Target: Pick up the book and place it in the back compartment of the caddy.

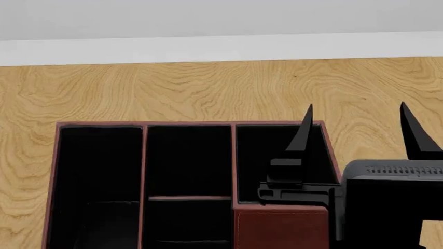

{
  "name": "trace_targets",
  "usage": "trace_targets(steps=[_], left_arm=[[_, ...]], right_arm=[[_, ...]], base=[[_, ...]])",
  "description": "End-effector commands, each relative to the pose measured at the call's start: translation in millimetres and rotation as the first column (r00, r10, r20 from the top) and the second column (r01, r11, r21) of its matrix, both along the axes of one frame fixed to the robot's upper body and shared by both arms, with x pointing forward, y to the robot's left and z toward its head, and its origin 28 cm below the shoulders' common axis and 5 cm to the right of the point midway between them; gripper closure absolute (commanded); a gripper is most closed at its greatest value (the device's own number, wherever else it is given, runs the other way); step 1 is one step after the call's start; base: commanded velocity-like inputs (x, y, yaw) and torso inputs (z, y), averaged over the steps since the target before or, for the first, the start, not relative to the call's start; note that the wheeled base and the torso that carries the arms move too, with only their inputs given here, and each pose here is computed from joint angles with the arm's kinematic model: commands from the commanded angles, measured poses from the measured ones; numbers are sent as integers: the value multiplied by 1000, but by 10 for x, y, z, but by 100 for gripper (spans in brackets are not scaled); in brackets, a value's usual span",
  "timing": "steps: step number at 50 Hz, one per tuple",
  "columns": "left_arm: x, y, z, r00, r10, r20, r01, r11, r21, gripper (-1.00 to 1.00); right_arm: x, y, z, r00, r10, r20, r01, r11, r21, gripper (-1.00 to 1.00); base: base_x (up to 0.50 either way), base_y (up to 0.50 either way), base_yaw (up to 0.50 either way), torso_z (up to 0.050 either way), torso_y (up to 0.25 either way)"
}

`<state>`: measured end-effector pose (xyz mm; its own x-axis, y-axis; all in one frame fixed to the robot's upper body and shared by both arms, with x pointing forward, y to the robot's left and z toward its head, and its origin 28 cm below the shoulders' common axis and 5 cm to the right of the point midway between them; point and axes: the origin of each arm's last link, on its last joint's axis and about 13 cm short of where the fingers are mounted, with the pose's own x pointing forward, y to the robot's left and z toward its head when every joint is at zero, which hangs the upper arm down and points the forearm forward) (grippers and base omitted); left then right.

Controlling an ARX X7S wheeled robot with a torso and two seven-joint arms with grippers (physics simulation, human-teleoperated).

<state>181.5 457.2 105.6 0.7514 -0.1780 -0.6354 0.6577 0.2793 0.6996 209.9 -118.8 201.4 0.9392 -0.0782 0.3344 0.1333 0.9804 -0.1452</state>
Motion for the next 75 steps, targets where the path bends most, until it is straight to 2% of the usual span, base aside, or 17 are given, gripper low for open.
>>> trace_targets(steps=[1, 8, 15, 24, 31, 43, 51, 57, 58, 59, 60, 61, 62, 63, 67, 72, 75], left_arm=[[-41, -7, 380, 990, 39, 133, -35, 999, -29, 100], [-48, -64, 726, 978, 33, 204, -29, 999, -21, 100], [-48, -151, 920, 966, 7, 258, -3, 1000, -16, 100], [-85, -294, 1405, 921, -40, 387, 36, 999, 16, 100], [-72, -432, 1672, 891, -90, 445, 90, 996, 20, 100], [35, -640, 2037, 845, -167, 507, 157, 986, 63, 100], [122, -835, 2211, 810, -198, 553, 223, 975, 22, 100], [110, -895, 2231, 790, -215, 575, 266, 964, -6, 100], [107, -904, 2237, 789, -221, 573, 282, 959, -19, 100], [129, -831, 2010, 858, -167, 486, 206, 978, -28, 100], [233, -841, 1818, 903, -143, 406, 177, 983, -47, 100], [303, -957, 1884, 880, -180, 438, 221, 974, -42, 100], [357, -1058, 2048, 848, -236, 475, 303, 951, -68, 100], [314, -1076, 2324, 777, -241, 581, 315, 949, -29, 100], [349, -1174, 2370, 763, -277, 584, 377, 924, -55, 100], [414, -1277, 2417, 760, -297, 579, 404, 912, -63, 100], [447, -1338, 2457, 744, -316, 589, 424, 904, -52, 100]], right_arm=[[-16, -25, -12, 1000, 8, 12, -8, 1000, 13, -100], [17, -41, -17, 1000, 21, 20, -22, 1000, 22, -100], [32, -52, 21, 999, 32, 31, -32, 999, 19, -100], [37, -57, 72, 997, 53, 61, -54, 998, 24, -100], [41, -64, 86, 995, 65, 69, -67, 998, 22, -100], [71, -68, 28, 994, 86, 68, -88, 996, 34, -100], [76, -72, 6, 992, 100, 73, -103, 994, 41, -100], [61, -83, 9, 992, 101, 80, -105, 993, 47, -100], [59, -85, 10, 992, 100, 81, -104, 993, 48, -100], [58, -86, 11, 992, 100, 82, -104, 993, 49, -100], [58, -87, 13, 992, 100, 82, -104, 993, 49, -100], [57, -87, 15, 991, 100, 84, -105, 993, 49, -100], [57, -87, 16, 991, 101, 85, -105, 993, 48, -100], [58, -87, 15, 991, 102, 86, -106, 993, 49, -100], [66, -86, 13, 991, 102, 86, -107, 993, 50, -100], [63, -93, 23, 991, 101, 92, -106, 993, 51, -100], [56, -99, 34, 990, 102, 93, -106, 993, 48, -100]], base=[[0, 0, 0, 0, 0], [0, 0, 0, 0, 1], [0, 0, -1, 0, 0], [0, 0, 0, 0, 1], [0, 0, 0, 0, 1], [0, 0, 0, 0, 1], [0, 0, 0, 0, 1], [0, 0, 0, 0, 2], [0, 0, 0, 0, 0], [0, 0, 0, 0, 0], [0, 0, 0, 0, 0], [0, 0, 0, 0, 0], [0, 0, 0, 0, 0], [0, 0, 0, 0, 0], [0, 0, -1, 0, 3], [0, 0, 0, 0, 0], [0, 0, 0, 0, 3]])
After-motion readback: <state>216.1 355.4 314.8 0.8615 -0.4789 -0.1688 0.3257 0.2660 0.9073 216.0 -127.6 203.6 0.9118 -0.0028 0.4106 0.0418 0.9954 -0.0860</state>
